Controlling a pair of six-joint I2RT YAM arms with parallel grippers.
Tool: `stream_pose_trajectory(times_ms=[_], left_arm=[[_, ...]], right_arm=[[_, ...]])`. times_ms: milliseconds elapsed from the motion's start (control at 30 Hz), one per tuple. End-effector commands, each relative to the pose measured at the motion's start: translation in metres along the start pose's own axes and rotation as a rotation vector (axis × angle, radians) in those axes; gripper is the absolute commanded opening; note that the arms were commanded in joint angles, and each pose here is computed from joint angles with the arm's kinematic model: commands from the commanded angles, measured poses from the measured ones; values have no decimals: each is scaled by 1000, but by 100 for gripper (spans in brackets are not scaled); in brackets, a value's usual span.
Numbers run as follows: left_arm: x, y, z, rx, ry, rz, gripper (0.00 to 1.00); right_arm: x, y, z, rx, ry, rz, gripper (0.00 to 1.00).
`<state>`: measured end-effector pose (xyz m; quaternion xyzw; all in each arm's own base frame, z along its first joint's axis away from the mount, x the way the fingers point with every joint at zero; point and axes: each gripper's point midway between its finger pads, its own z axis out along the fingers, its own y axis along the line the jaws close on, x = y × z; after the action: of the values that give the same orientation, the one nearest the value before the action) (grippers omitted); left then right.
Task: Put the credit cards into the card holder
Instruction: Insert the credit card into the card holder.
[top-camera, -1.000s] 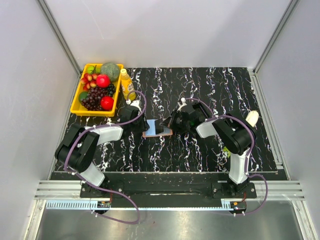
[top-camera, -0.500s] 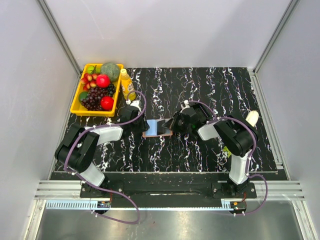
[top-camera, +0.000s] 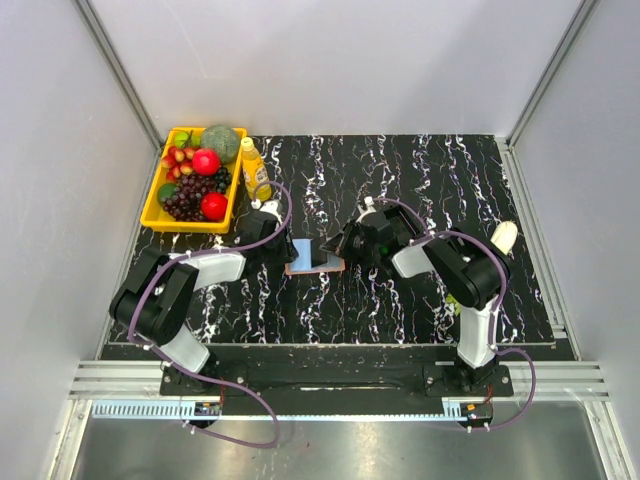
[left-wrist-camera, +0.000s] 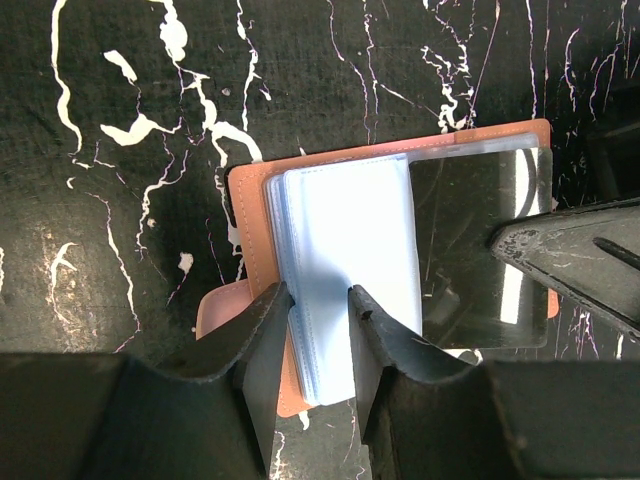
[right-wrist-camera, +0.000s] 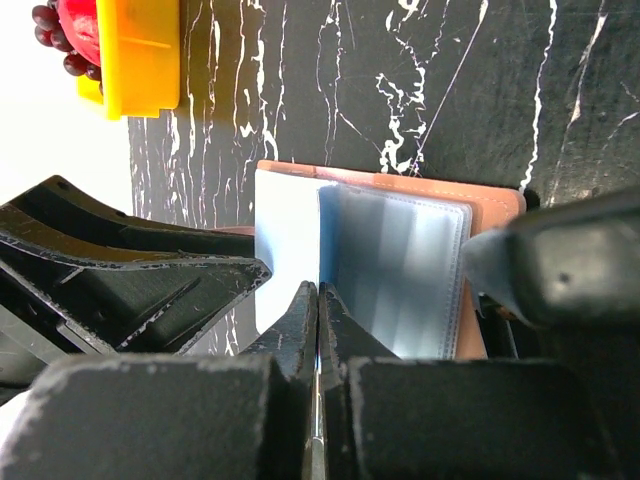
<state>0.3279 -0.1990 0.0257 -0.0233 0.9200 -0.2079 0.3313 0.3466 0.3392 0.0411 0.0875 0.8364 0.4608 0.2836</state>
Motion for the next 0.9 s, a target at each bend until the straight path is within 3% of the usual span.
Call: stream_pose_trajectory(times_ms=[0,667,867], left_arm=[[37,9,0,-7,120,-3,35],[36,10,-2,-13,118,1,34],[36,11,-2,-18,117,1,34]], right_arm=[[-1,20,4,-84,-2,-25,0],[21,-8,10,15,56,7,0],[23,-13,10,66,72,-32,11]])
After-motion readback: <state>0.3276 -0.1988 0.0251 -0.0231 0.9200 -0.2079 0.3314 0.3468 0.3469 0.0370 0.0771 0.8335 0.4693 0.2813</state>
